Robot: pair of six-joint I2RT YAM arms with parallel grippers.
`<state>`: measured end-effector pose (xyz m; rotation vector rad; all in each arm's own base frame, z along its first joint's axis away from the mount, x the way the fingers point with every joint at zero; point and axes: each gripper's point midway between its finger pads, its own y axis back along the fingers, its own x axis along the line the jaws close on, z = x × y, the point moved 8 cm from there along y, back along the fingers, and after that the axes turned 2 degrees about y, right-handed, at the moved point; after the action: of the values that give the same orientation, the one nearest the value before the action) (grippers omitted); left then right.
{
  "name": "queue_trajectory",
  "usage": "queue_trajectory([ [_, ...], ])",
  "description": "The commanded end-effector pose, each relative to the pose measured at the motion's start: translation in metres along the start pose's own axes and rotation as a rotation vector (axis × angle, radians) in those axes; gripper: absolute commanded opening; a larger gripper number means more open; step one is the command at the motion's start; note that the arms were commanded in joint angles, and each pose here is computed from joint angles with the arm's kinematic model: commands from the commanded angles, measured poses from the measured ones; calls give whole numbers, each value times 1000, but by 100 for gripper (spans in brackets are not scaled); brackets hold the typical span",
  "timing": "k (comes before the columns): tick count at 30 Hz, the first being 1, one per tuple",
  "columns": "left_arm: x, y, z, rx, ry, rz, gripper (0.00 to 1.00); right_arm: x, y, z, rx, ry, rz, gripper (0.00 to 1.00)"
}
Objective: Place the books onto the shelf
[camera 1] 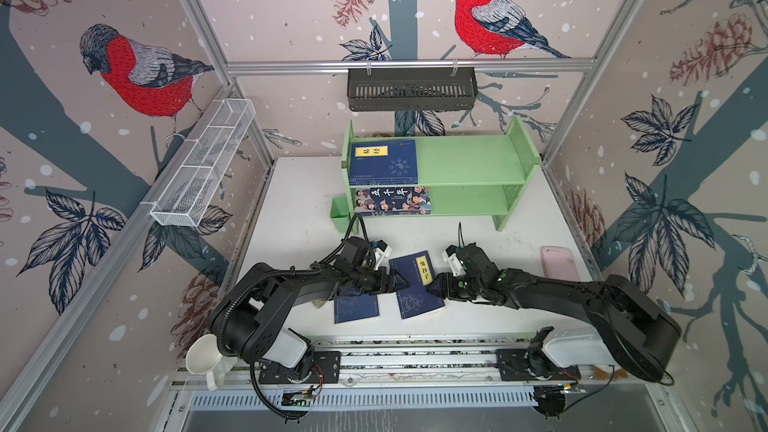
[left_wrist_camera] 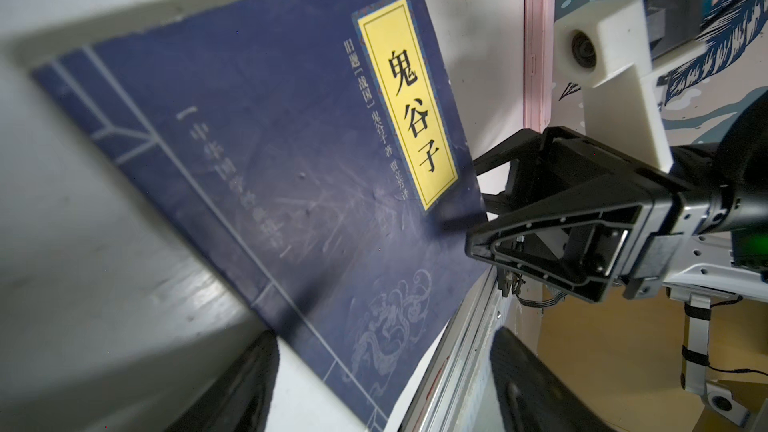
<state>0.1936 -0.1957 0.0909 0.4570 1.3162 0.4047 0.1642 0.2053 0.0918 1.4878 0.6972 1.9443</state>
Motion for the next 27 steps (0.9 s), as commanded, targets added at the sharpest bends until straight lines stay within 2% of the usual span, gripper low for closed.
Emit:
queue_trajectory([
  [1,0,-1,1,-11,-10,-2,81,1,-1,-2,26,12,34,54],
  [15,-6,-5,1,6,0,-52,82,-4,0,-3,14,2,72,29],
  [17,-7,-5,2,5,3,-59,82,-6,0,-3,14,-3,71,17],
  [21,-9,-3,2,0,1,-65,82,-6,1,-4,12,-5,86,5],
  [27,-15,1,3,-11,-27,-75,83,-3,8,-3,-14,12,132,1],
])
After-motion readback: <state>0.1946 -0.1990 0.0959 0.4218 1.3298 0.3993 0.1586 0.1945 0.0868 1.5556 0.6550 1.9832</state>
